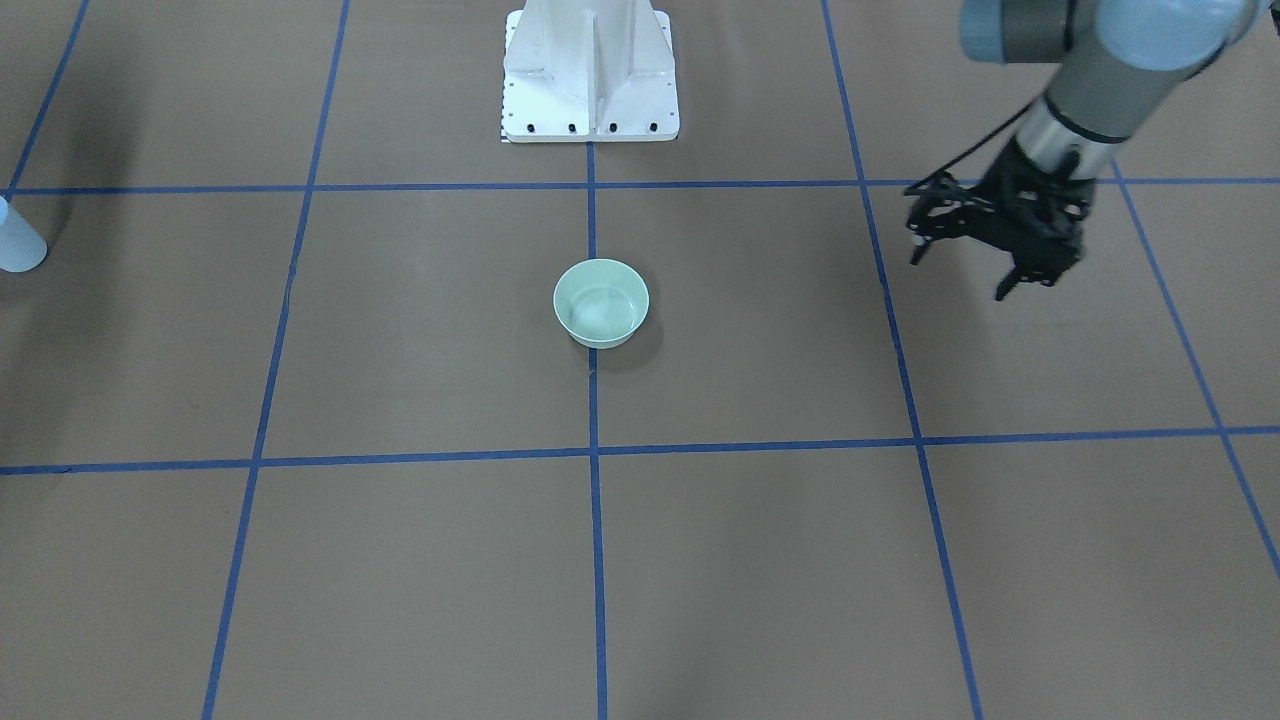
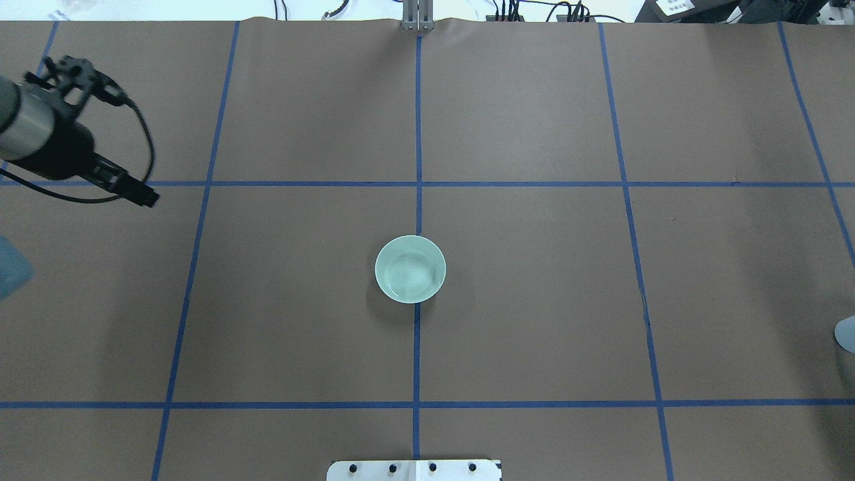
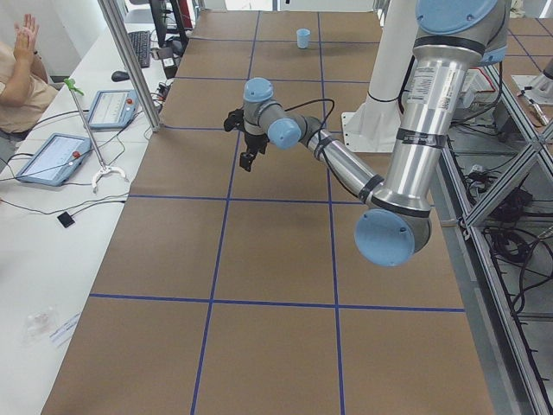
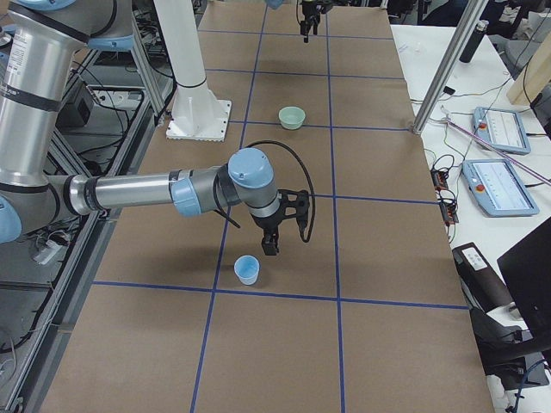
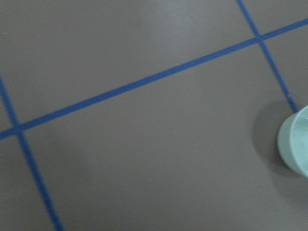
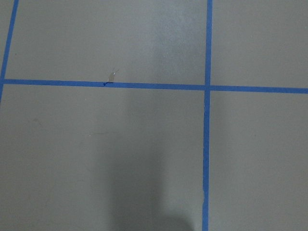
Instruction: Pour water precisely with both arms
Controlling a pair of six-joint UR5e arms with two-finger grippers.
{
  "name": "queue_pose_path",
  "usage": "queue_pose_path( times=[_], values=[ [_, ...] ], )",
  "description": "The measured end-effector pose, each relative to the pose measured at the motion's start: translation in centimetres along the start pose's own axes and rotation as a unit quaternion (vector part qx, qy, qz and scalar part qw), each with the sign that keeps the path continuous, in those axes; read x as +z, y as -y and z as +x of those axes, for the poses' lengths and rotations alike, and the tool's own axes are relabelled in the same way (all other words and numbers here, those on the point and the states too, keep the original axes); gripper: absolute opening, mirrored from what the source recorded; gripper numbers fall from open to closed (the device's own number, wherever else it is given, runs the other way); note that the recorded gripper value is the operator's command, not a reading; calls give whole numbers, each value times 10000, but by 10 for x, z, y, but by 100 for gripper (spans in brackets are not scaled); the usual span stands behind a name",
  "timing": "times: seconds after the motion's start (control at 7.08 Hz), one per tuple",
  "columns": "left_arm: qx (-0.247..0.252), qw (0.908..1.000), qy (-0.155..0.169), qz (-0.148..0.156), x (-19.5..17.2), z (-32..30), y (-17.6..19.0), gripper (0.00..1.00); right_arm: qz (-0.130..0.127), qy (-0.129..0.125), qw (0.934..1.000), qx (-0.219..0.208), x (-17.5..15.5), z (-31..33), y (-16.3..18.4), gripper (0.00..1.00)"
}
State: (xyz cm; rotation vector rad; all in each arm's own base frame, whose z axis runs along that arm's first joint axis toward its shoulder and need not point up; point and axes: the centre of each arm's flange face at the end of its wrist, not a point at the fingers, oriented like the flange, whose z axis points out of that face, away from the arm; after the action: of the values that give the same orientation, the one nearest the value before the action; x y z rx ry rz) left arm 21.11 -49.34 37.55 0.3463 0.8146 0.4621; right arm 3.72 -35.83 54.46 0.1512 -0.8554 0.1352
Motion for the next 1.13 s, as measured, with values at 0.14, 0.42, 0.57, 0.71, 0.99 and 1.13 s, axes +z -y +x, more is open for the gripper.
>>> queue_pose_path(
  times=[0.14,0.42,0.57,0.71,0.99,1.13],
  values=[
    [251,9996,51,-100,-12,-87,-23,100,87,35,9997,210,4,-9,-14,100],
    [568,9983,43,-152,-31,-237,-77,100,265,-14,9984,506,21,-21,-39,100],
    [612,9980,58,-117,-39,-272,-97,100,318,-79,9986,411,30,-20,-54,100],
    [615,9980,65,-103,-42,-284,-108,100,337,-117,9992,193,37,-16,-68,100],
    [593,9982,61,-113,-42,-290,-118,100,157,-188,9987,-437,59,-9,-83,100],
    [580,9982,53,-124,-40,-291,-121,100,20,-229,9973,-702,69,-5,-87,100]
  ],
)
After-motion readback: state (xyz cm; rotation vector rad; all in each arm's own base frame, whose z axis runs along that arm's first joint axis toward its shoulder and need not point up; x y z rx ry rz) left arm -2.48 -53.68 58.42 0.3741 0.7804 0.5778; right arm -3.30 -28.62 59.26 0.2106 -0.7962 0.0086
